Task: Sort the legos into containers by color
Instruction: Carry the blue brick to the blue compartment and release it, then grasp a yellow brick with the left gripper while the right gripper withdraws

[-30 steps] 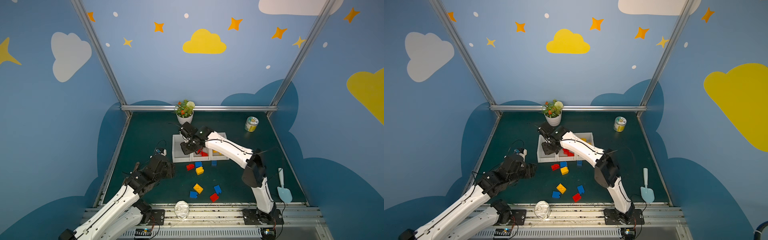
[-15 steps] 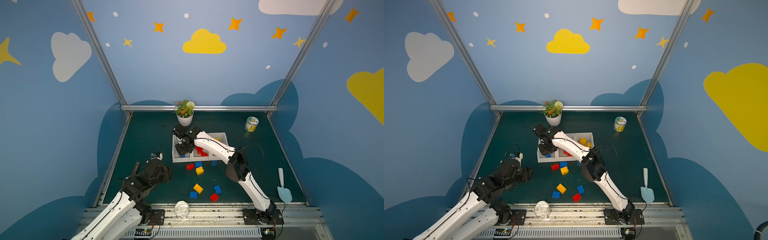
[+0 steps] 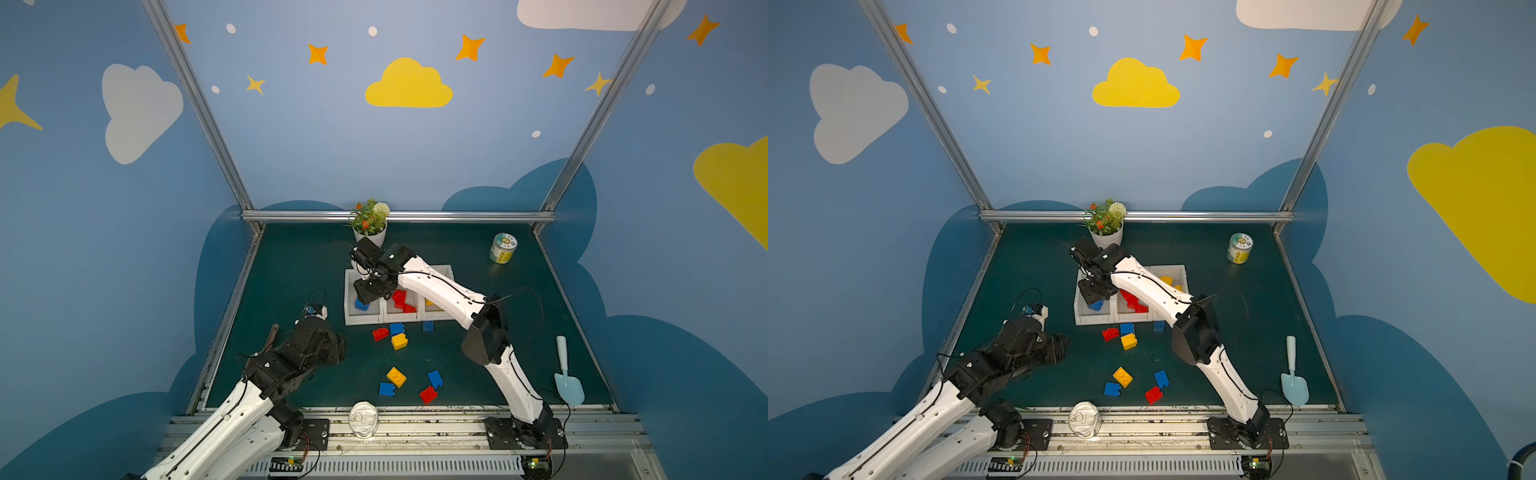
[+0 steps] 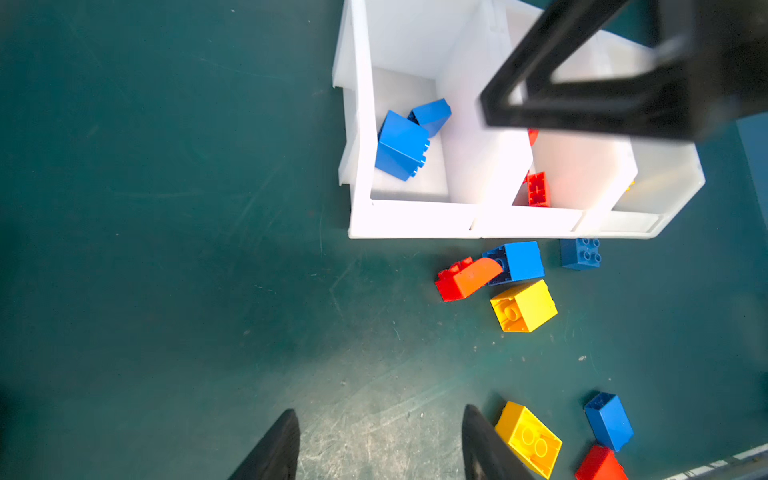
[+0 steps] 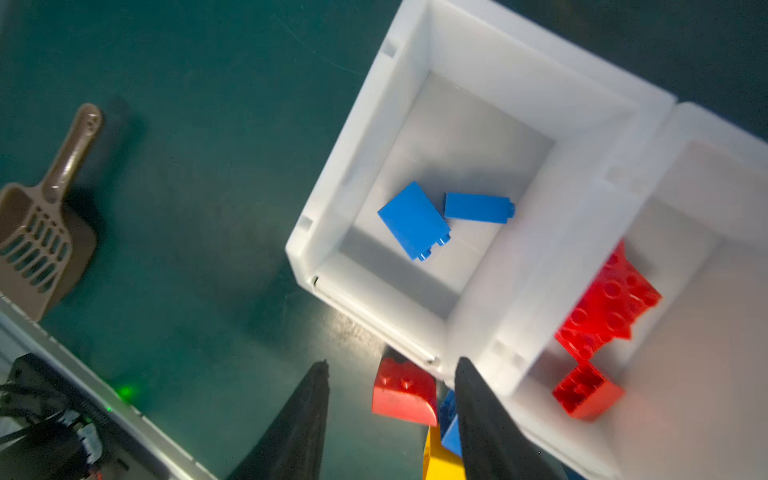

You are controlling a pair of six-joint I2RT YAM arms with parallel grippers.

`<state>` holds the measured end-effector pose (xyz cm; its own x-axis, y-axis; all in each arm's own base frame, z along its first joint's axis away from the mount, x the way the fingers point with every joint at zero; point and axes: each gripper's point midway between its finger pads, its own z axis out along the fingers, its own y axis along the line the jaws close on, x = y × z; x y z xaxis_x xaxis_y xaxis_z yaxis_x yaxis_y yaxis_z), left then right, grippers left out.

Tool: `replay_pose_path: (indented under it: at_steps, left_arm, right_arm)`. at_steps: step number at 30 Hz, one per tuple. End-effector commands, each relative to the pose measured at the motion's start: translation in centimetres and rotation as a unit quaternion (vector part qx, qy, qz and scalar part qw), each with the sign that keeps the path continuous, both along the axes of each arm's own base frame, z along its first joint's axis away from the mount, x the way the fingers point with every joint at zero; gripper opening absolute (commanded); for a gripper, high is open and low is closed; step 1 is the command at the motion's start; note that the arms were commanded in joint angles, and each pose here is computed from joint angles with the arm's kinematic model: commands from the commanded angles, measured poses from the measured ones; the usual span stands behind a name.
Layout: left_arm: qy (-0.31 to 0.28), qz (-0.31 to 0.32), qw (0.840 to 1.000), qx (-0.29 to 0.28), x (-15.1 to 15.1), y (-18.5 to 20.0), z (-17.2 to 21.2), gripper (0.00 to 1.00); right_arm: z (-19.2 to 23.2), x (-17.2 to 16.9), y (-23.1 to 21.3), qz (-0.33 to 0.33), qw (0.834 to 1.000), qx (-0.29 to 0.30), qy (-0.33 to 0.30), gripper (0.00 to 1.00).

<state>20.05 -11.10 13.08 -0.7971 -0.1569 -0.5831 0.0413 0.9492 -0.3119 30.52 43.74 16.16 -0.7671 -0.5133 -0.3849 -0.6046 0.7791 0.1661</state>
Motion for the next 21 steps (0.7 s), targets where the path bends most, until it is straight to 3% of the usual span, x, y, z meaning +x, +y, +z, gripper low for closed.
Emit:
replay_pose_path:
  at_steps: [1, 11, 16, 21]
  left_arm:
    - [-0.001, -0.036, 0.999, -0.004, 0.2, -1.2, 0.0, 0.63]
    - [0.05, -0.151, 0.987, 0.029, -0.4, -5.1, -1.7, 0.64]
    - [0.082, -0.235, 0.965, 0.077, -1.6, -8.3, -3.0, 0.66]
    - [0.117, -0.302, 0.941, 0.101, -3.0, -11.5, -4.5, 0.7]
  right_arm:
    - [4.5, -0.7, -2.4, -0.013, 0.999, 0.023, -0.025, 0.5]
    - [4.7, -3.8, -13.4, -0.124, 0.991, 0.031, -0.031, 0.51]
    - [2.8, -5.9, -20.1, -0.189, 0.981, 0.021, -0.041, 0.51]
    - [1.6, -7.8, -26.0, -0.277, 0.958, 0.027, -0.071, 0.52]
